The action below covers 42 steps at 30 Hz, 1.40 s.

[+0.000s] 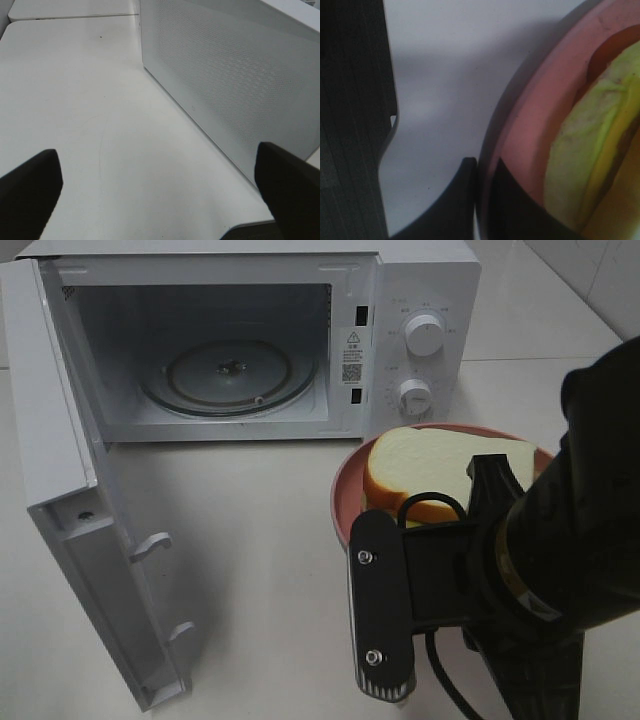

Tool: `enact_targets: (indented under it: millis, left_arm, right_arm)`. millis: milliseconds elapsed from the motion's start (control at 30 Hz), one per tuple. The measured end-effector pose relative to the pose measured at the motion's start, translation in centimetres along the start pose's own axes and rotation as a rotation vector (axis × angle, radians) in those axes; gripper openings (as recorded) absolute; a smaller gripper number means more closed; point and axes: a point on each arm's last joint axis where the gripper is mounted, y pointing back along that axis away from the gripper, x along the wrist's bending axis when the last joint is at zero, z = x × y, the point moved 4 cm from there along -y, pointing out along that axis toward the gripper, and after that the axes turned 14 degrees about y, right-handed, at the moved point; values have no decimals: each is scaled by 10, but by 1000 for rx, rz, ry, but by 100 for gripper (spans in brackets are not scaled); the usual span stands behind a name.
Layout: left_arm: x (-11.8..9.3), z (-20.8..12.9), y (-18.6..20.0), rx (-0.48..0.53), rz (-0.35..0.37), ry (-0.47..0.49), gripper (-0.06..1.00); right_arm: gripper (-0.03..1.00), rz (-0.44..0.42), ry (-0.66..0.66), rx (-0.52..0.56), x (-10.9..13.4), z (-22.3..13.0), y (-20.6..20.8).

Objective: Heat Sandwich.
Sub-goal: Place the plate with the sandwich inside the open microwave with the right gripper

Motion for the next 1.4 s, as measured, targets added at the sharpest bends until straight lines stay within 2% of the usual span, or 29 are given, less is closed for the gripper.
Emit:
enact_targets:
  millis: [233, 500, 1133, 1400]
  left_arm:
    - [0, 0, 0, 0, 0, 0, 99]
    - [0, 0, 0, 0, 0, 0, 99]
    - [0, 0, 0, 0, 0, 0, 99]
    - [0, 0, 0, 0, 0, 0, 99]
  right_arm:
    - [6, -20, 44, -39, -3, 5, 0]
    - [6, -45, 209, -75, -5, 10, 0]
    - [8, -92, 262, -146, -9, 20, 1]
    - [8, -132, 402, -178, -14, 24, 1]
